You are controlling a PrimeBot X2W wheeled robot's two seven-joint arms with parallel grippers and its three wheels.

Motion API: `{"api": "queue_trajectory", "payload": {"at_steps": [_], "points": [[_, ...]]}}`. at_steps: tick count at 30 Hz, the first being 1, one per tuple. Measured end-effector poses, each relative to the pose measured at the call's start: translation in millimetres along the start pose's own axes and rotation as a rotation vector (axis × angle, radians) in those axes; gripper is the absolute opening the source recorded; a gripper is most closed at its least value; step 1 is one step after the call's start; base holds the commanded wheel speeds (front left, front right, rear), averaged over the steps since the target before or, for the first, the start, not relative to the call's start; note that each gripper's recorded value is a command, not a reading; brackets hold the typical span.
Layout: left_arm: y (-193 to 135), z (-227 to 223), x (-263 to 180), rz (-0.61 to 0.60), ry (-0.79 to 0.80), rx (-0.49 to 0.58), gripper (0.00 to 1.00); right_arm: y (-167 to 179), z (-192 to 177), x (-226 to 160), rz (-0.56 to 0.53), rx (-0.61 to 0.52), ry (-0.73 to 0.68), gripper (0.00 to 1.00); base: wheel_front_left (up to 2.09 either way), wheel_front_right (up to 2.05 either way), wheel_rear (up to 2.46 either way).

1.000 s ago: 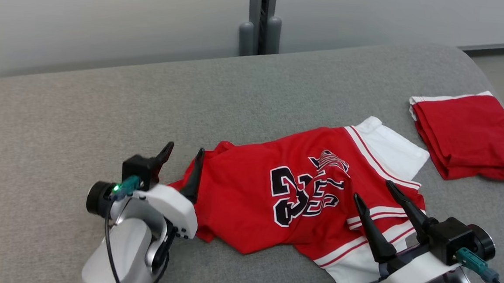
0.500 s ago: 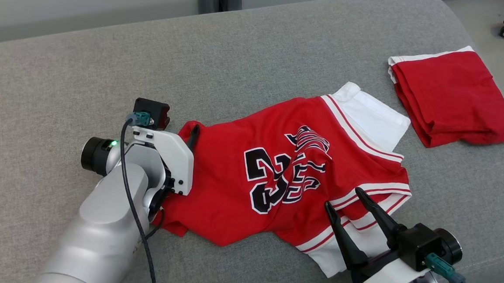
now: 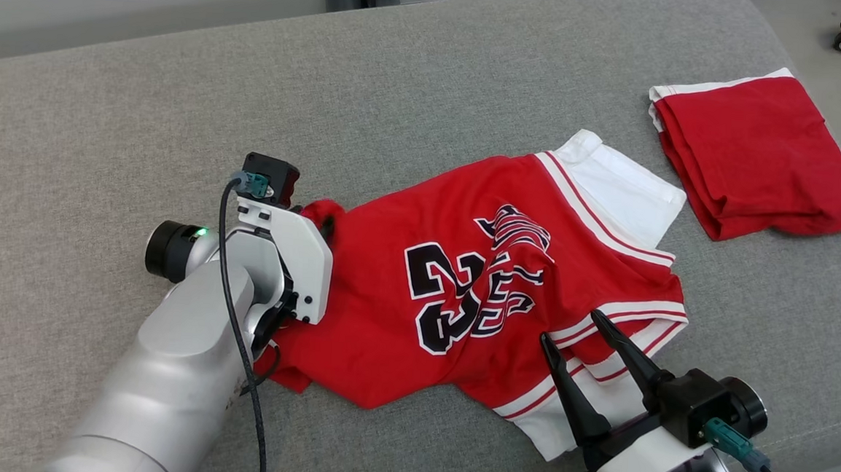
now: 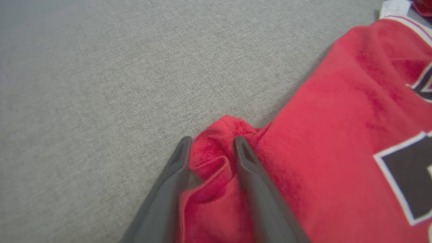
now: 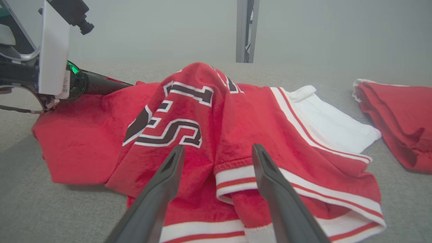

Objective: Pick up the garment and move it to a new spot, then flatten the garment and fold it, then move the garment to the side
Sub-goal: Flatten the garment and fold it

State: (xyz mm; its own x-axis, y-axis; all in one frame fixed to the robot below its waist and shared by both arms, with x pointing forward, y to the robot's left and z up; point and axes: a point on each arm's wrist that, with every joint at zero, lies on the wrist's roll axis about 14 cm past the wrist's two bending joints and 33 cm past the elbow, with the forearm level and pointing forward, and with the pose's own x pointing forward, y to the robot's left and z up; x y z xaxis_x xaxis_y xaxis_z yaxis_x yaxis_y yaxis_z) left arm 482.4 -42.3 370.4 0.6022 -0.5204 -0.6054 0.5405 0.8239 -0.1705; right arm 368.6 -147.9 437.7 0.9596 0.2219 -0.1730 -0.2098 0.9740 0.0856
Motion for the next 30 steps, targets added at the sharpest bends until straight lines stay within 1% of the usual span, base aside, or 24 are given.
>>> {"api": "queue_trajectory", "payload": {"at_steps": [3, 6, 7, 10, 14, 19, 23, 26, 27, 28, 30], "points": [[0, 3, 2, -0.003, -0.011, -0.009, 0.0, 0, -1, 2, 0.001, 0.001, 0.002, 1.0, 0.0, 0.0, 0.0], [5, 14, 2, 0.02, -0.071, -0.022, 0.0, 0, -3, 3, -0.001, 0.001, 0.004, 1.0, 0.0, 0.0, 0.0], [12, 28, 1, 0.049, -0.136, -0.042, 0.0, -1, -4, 3, -0.002, 0.0, 0.007, 1.0, 0.0, 0.0, 0.0], [27, 47, -4, 0.101, -0.232, -0.081, 0.0, 0, -5, 5, 0.0, -0.001, 0.009, 1.0, 0.0, 0.0, 0.0], [59, 74, -19, 0.197, -0.362, -0.142, 0.0, 2, -2, 7, 0.008, -0.006, -0.001, 1.0, 0.0, 0.0, 0.0], [102, 118, -40, 0.303, -0.512, -0.165, 0.0, 6, 4, 12, 0.019, -0.01, -0.02, 1.0, 0.0, 0.0, 0.0], [129, 141, -50, 0.368, -0.566, -0.152, 0.0, 7, 4, 13, 0.021, -0.008, -0.022, 1.0, 0.0, 0.0, 0.0], [144, 143, -53, 0.411, -0.561, -0.136, 0.0, 9, 4, 14, 0.019, -0.003, -0.027, 1.0, 0.0, 0.0, 0.0], [147, 143, -53, 0.422, -0.559, -0.128, 0.98, 8, 4, 14, 0.016, -0.002, -0.026, 1.0, 0.0, 0.0, 0.0], [151, 144, -54, 0.435, -0.56, -0.126, 1.0, 8, 3, 14, 0.015, -0.001, -0.025, 1.0, 0.0, 0.0, 0.0], [156, 146, -57, 0.448, -0.564, -0.11, 1.0, 8, 4, 14, 0.013, 0.0, -0.028, 1.0, 0.0, 0.0, 0.0]]}}
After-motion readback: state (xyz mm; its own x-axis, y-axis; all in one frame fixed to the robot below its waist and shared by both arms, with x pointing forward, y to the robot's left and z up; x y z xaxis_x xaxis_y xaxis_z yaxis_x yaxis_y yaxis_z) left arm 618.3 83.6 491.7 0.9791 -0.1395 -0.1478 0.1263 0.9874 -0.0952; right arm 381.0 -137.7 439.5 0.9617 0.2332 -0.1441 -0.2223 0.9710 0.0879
